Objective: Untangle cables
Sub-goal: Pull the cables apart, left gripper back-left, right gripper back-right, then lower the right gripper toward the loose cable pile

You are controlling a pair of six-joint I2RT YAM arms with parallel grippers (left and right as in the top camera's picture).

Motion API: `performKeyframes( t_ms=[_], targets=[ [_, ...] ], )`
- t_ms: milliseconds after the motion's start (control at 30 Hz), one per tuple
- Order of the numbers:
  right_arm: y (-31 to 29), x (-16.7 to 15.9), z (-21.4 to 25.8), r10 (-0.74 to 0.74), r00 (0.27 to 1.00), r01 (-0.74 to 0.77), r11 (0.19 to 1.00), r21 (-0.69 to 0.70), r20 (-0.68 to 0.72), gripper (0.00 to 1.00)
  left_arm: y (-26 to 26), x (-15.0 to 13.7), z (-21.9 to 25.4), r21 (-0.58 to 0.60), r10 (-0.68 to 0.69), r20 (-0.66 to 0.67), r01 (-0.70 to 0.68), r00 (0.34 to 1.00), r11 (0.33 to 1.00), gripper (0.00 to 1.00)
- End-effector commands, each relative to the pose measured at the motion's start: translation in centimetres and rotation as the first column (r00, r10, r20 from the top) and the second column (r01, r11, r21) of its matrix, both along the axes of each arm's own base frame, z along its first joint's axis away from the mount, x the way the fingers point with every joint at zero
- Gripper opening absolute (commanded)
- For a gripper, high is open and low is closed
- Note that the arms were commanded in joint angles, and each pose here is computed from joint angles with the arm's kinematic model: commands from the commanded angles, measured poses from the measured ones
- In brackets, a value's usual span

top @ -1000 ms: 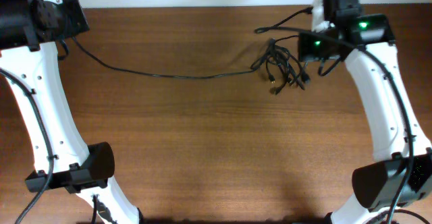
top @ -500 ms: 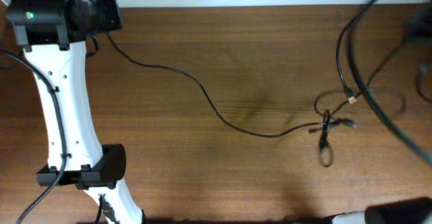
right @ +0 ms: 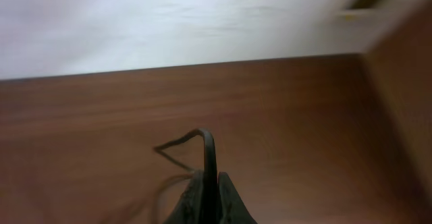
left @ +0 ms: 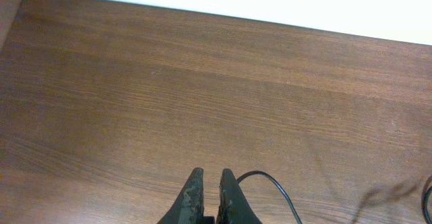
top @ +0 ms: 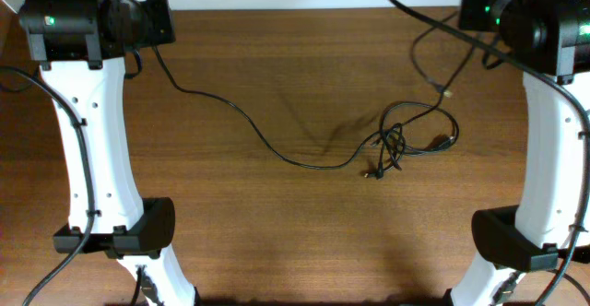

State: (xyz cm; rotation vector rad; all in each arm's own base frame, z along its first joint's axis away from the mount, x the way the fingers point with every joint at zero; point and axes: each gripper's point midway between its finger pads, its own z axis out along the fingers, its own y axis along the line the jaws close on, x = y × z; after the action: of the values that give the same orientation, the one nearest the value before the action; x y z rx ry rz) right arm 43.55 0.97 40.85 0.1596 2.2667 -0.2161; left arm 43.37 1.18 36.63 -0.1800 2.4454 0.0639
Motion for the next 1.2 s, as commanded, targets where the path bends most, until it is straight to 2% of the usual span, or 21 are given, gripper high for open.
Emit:
performKeyframes(
  t_ms=[0, 33, 100, 200, 267, 333, 367, 433, 533, 600, 667, 700, 800, 867, 1033, 1100, 1167],
  targets=[
    [-8.3, -1.7, 0.6, -0.238, 0.971, 0.238, 0.971, 0.01, 0.012, 0.04, -0.1, -0.3, 0.8, 0.003, -0.015, 0.02, 0.015, 1.0, 1.0, 0.0],
    [-8.8, -2.1, 1.0, -0.226, 0.974, 0.225, 0.973, 0.058, 0.017, 0.04, -0.1, -0.3, 0.8, 0.003, -0.015, 0.02, 0.015, 1.0, 1.0, 0.0],
    [-8.3, -4.0, 4.3, -0.192, 0.975, 0.178, 0.977, 0.118, 0.116, 0.04, -0.1, -0.3, 0.8, 0.002, -0.015, 0.021, 0.015, 1.0, 1.0, 0.0],
    [-5.8, -10.7, 13.1, -0.125, 0.917, 0.076, 0.987, 0.14, 0.38, 0.04, -0.1, -0.3, 0.8, 0.006, -0.017, 0.022, 0.017, 1.0, 1.0, 0.0],
    [-4.3, -13.3, 15.2, -0.059, 0.895, -0.002, 0.99, 0.138, 0.442, 0.04, 0.0, -0.3, 0.8, 0.01, -0.02, 0.023, 0.02, 1.0, 1.0, 0.0],
    [-3.8, -13.9, 15.6, -0.033, 0.889, -0.037, 0.989, 0.144, 0.456, 0.04, 0.0, -0.3, 0.8, 0.01, -0.02, 0.023, 0.02, 1.0, 1.0, 0.0],
    [-3.8, -13.4, 15.3, -0.029, 0.895, -0.037, 0.99, 0.139, 0.444, 0.04, 0.0, -0.3, 0.8, 0.01, -0.02, 0.023, 0.02, 1.0, 1.0, 0.0],
    [-3.9, -9.7, 12.0, -0.028, 0.941, -0.022, 0.99, 0.141, 0.338, 0.04, 0.0, -0.3, 0.8, 0.01, -0.021, 0.023, 0.02, 1.0, 1.0, 0.0],
    [-3.3, -4.5, 3.8, -0.006, 0.998, -0.005, 0.988, 0.157, 0.069, 0.04, 0.0, -0.3, 0.8, 0.01, -0.021, 0.023, 0.02, 1.0, 1.0, 0.0],
    [-2.7, -1.7, -1.7, 0.007, 0.995, 0.008, 0.988, 0.156, -0.101, 0.04, 0.0, -0.3, 0.8, 0.01, -0.021, 0.023, 0.02, 1.0, 1.0, 0.0],
    [-4.4, -0.8, -3.1, -0.082, 0.987, 0.097, 0.989, 0.11, -0.135, 0.04, 0.0, -0.3, 0.8, 0.01, -0.021, 0.022, 0.02, 1.0, 1.0, 0.0],
    [-6.8, -1.2, -2.3, -0.186, 0.977, 0.193, 0.979, 0.068, -0.101, 0.04, 0.0, -0.3, 0.8, 0.009, -0.021, 0.02, 0.02, 1.0, 1.0, 0.0],
    [-11.7, -2.1, 0.3, -0.299, 0.954, 0.298, 0.951, 0.088, -0.003, 0.04, 0.0, -0.3, 0.8, 0.009, -0.021, 0.02, 0.021, 1.0, 1.0, 0.0],
    [-13.7, -0.6, 2.1, -0.31, 0.946, 0.294, 0.945, 0.145, 0.101, 0.04, -0.1, -0.3, 0.8, 0.009, -0.022, 0.019, 0.021, 1.0, 1.0, 0.0],
    [-14.7, 2.7, 7.9, -0.284, 0.885, 0.249, 0.958, 0.142, 0.368, 0.04, -0.3, -0.5, 0.5, 0.002, -0.029, 0.008, 0.029, 1.0, 1.0, 0.0],
    [-15.4, 4.0, 7.5, -0.275, 0.885, 0.26, 0.961, 0.09, 0.376, 0.04, -0.5, -0.5, 0.5, -0.006, -0.036, 0.007, 0.036, 0.999, 0.999, 0.0],
    [-17.6, 4.0, 7.3, -0.363, 0.847, 0.375, 0.926, 0.048, 0.388, 0.04, -1.1, -0.4, 0.5, -0.014, -0.052, 0.009, 0.052, 0.999, 0.999, 0.0]
  ],
)
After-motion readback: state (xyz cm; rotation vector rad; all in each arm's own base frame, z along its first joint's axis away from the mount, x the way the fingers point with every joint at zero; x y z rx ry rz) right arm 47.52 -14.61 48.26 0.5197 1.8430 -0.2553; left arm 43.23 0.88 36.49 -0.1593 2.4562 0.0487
